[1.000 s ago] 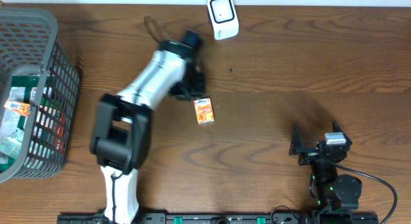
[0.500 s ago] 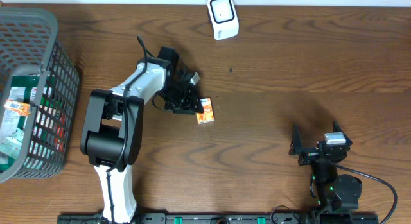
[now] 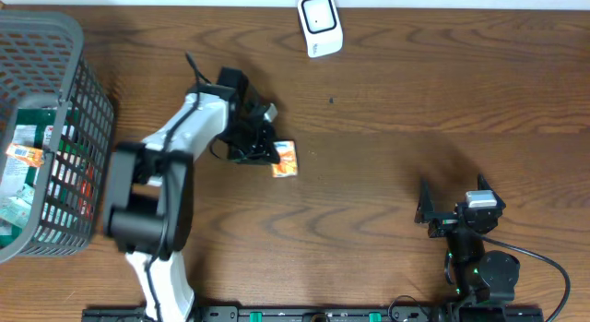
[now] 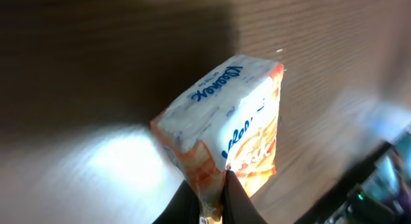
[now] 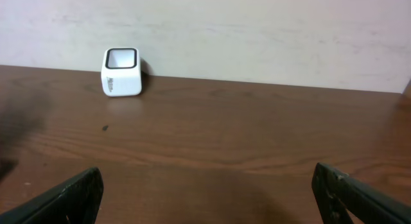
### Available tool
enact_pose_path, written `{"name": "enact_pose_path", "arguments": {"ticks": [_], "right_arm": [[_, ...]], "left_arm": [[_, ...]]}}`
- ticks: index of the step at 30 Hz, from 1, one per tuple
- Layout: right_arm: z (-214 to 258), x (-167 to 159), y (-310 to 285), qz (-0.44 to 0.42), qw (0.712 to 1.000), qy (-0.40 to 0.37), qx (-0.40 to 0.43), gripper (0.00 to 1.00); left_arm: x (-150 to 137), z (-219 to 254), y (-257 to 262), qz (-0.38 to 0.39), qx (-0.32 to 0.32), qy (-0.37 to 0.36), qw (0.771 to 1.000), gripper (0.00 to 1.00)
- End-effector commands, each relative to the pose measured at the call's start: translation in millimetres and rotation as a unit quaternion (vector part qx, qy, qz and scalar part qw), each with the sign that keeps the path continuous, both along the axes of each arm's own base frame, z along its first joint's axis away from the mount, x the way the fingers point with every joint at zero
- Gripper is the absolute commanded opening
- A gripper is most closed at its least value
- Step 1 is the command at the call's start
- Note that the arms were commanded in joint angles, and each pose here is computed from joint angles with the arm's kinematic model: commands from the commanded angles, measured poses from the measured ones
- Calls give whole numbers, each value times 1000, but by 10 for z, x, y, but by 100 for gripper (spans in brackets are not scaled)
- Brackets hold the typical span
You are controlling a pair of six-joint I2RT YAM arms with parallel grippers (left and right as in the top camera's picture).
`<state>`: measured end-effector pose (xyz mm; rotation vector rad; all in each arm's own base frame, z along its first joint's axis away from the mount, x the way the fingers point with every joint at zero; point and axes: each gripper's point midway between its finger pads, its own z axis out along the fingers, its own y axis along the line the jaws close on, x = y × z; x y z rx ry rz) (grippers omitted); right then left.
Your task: Scan the item barcode
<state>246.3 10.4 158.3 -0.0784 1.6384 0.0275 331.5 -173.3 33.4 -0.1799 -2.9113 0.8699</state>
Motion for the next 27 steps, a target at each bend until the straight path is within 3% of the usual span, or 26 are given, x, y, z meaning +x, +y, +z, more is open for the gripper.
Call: {"name": "enact_pose_path", "arguments": {"ticks": [1,4,9,20,27], "right_arm": [[-4,-2,-11,-3,1000,0,6,99],[-4,-2,-11,-3,1000,0,6,99],[-4,-2,-11,-3,1000,0,6,99],[-4,-2,-11,-3,1000,0,6,99],[-4,-2,-11,-3,1000,0,6,99]], "left_arm": [[207,543,498,67,160,-89,981,7],[124,826,906,112,292,-119,942,7],[-25,1006,1223,137,412,-135,891,7],[72,711,885,63,535,-195,820,7],[37,368,603,21,549,-195,813,7]]}}
